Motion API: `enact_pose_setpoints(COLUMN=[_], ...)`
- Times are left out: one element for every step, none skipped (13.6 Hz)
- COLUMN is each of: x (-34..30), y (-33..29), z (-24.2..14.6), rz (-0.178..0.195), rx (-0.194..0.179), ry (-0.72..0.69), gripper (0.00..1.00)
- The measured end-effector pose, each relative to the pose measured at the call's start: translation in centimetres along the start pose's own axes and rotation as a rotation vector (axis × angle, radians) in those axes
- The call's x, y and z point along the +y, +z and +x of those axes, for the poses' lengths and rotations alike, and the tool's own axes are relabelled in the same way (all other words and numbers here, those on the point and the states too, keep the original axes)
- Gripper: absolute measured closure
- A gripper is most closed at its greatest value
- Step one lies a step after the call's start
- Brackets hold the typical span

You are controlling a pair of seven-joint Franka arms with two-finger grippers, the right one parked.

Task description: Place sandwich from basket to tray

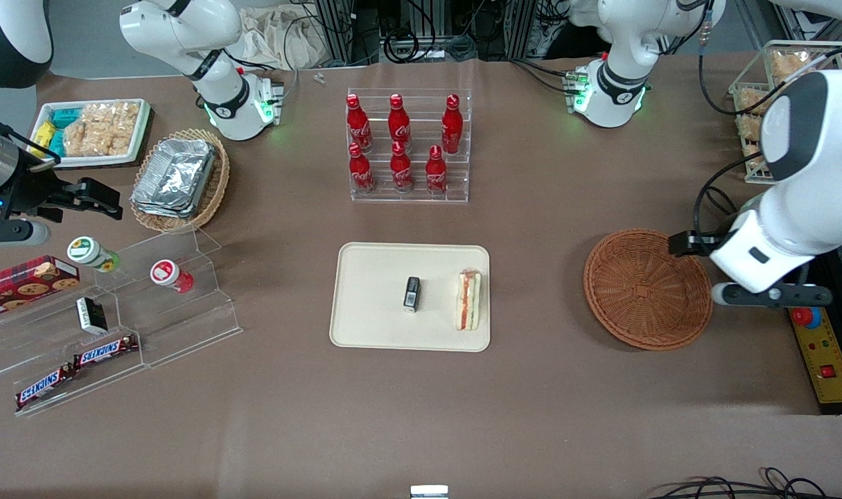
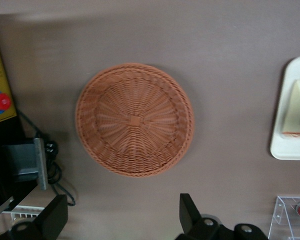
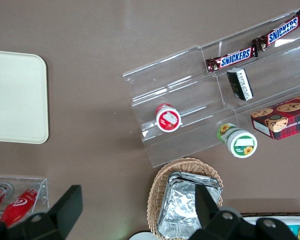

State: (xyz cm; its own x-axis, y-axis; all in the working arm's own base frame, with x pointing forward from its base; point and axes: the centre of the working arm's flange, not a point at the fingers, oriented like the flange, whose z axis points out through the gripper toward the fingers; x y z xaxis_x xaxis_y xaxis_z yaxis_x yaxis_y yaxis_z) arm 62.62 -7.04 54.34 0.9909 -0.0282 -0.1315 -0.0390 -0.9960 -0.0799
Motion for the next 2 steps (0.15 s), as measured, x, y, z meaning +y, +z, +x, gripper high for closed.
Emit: enact_pose_setpoints(x=[-0.59, -0.88], y=[0.18, 0.40], z=[0.04, 0.06], rz=[-0.003, -0.008], rx=[-0.004, -0.009], ry=[-0.012, -0.018], gripper=[0.00, 0.00])
